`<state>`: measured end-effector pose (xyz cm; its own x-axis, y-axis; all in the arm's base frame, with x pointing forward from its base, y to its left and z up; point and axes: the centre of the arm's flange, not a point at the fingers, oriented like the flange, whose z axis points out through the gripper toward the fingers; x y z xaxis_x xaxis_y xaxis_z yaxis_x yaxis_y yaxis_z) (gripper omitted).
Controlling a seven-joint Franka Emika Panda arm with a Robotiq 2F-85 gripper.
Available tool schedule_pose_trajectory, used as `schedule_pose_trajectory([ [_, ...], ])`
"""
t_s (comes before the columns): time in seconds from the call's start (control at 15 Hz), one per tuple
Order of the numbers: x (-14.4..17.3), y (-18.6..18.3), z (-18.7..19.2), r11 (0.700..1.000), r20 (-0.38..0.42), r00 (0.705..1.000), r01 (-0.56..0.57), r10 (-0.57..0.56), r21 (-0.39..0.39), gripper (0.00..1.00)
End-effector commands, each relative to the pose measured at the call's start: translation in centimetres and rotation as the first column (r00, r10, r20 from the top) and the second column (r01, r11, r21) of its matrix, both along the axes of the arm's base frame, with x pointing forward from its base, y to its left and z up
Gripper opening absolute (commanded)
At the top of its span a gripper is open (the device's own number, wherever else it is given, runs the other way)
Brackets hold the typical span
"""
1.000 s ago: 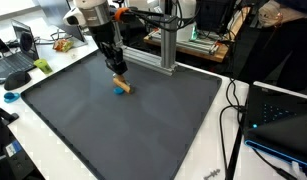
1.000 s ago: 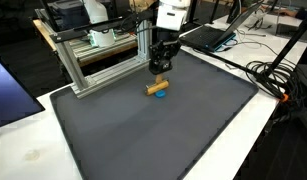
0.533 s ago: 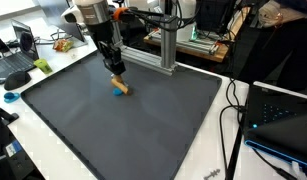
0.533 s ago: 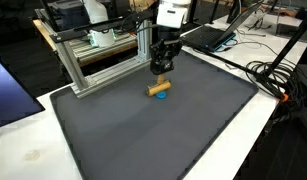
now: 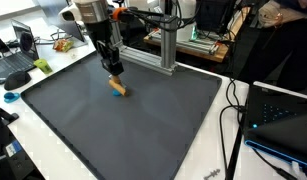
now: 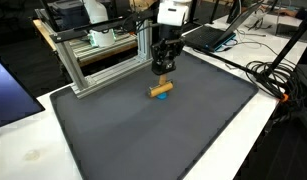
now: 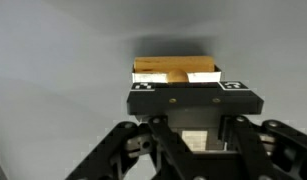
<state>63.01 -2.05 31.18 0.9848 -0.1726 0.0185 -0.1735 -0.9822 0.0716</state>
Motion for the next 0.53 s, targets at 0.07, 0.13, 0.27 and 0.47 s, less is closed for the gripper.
schedule_pose_trajectory([
  [0.07,0.82,0.05,-1.77,1.000,0.041,0.999,0.006,-0.006,0.000,0.22],
  [0.13,0.86,0.05,-1.84,1.000,0.039,0.999,0.005,-0.005,0.003,0.22],
  [0.27,0.94,0.03,-1.94,1.000,0.040,0.999,0.005,-0.005,0.004,0.22],
  [0.47,1.07,-0.02,-2.10,1.000,0.046,0.999,0.004,-0.004,0.005,0.22],
])
